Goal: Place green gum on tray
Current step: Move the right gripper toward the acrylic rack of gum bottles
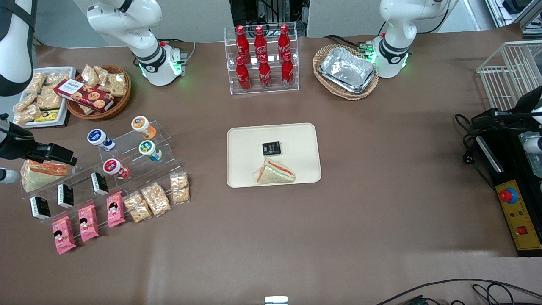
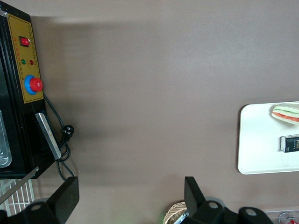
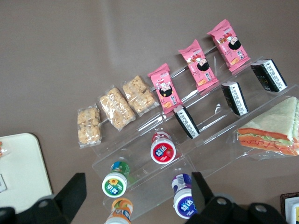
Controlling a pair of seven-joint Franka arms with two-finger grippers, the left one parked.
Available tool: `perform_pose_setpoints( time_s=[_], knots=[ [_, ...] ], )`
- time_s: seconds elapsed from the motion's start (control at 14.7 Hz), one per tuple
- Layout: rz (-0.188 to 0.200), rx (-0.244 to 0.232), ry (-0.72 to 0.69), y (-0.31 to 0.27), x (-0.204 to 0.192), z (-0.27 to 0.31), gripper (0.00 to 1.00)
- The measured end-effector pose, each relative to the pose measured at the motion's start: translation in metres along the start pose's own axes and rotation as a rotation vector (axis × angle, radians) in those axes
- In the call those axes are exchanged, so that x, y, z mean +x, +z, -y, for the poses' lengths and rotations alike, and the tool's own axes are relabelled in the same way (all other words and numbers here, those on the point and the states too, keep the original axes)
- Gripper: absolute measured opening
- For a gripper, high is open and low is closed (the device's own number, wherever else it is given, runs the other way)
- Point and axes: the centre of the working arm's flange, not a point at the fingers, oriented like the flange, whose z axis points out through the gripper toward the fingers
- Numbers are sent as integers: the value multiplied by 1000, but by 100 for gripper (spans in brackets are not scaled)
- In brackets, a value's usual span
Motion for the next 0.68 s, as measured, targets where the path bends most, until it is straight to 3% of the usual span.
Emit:
perform_pose_setpoints(
  time_s=[0.55,0.68],
  knots=[
    [16,-7,-32,-1,-3,-5,100],
    [38,-8,-34,-1,-7,-5,100]
  ],
)
